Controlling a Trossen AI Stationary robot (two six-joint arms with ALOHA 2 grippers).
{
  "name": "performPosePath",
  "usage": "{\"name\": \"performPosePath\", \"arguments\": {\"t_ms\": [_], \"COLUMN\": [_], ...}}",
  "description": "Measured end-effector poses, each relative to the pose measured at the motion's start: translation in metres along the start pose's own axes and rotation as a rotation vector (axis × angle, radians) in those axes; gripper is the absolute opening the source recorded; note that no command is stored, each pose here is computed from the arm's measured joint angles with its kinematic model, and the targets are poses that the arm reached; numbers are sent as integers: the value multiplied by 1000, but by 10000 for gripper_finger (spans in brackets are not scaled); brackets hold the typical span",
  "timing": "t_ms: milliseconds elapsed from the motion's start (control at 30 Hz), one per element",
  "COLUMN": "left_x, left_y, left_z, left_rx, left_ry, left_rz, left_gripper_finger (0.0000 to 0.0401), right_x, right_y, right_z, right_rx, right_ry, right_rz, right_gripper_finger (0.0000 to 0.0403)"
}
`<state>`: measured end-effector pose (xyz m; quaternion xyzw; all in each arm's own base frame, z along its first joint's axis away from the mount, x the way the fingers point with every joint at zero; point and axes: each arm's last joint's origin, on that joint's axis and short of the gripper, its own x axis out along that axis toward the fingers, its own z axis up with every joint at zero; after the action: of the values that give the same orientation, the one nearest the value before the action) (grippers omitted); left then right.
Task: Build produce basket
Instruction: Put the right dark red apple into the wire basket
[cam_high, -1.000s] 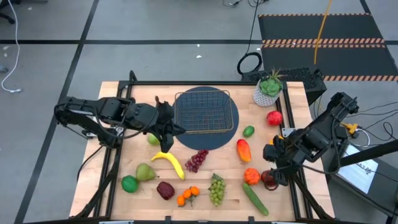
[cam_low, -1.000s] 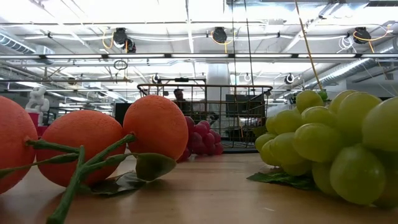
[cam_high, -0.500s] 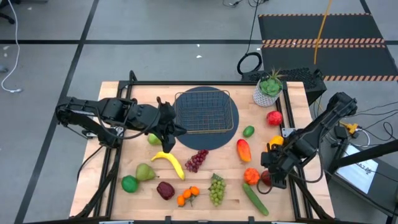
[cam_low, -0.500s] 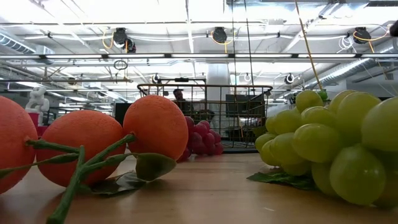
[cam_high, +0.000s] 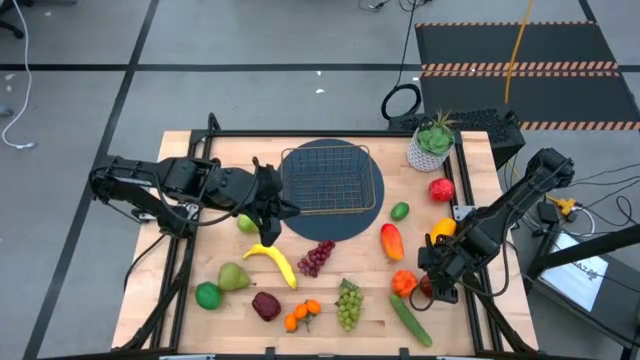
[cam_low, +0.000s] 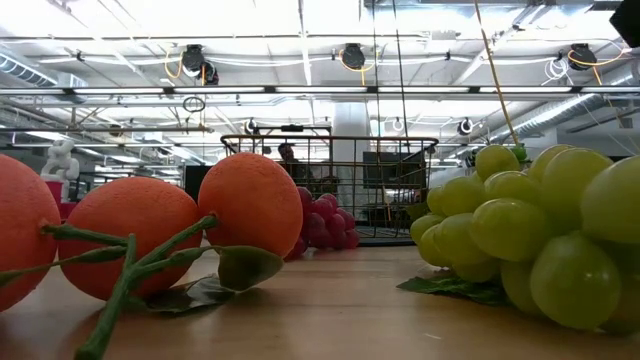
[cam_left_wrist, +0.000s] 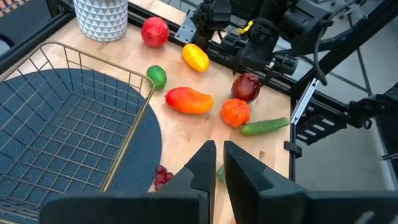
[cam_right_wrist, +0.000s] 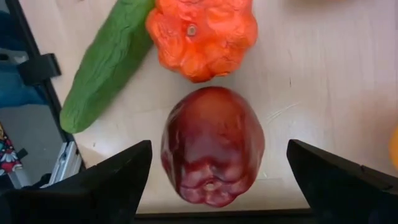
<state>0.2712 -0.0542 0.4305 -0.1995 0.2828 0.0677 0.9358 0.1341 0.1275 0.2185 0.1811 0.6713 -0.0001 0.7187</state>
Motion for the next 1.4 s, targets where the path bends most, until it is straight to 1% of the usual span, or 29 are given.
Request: {"name": "performPosePath", "arguments": {"t_ms": [167, 367, 467, 567, 700, 833, 1000, 1133, 1267, 1400], "left_x": [0, 0, 0, 0, -1, -1, -1, -1, -1, -1], "left_y": [0, 0, 0, 0, 0, 0, 0, 0, 0, 0], "left_z": [0, 0, 0, 0, 0, 0, 0, 0, 0, 0], "left_rx": [2, 3, 22, 43, 71, 81, 82, 111, 142, 149], "left_ry": [-1, -2, -2, -2, -3, -3, -3, -2, -3, -2], "left_rz": [0, -1, -1, -1, -1, -1, -1, -1, -1, -1], "left_gripper_finger": [33, 33, 33, 33, 33, 33, 33, 33, 33, 33], "right_x": [11, 18, 22, 24, 25, 25, 25, 23, 16, 8], "right_y": [-3, -9, -11, -12, -10, -8, -4, 1, 6, 11], "right_z": [-3, -5, -6, -6, -5, -4, -4, -4, -3, -1], "right_rx": [41, 77, 78, 77, 78, 130, 211, 284, 359, 442], "right_ry": [64, 78, 81, 77, 62, 61, 132, 210, 213, 196], "right_rz": [39, 15, 11, 19, 45, 62, 135, 214, 306, 395], "right_gripper_finger": [369, 368, 363, 345, 312, 288, 285, 285, 285, 284]}}
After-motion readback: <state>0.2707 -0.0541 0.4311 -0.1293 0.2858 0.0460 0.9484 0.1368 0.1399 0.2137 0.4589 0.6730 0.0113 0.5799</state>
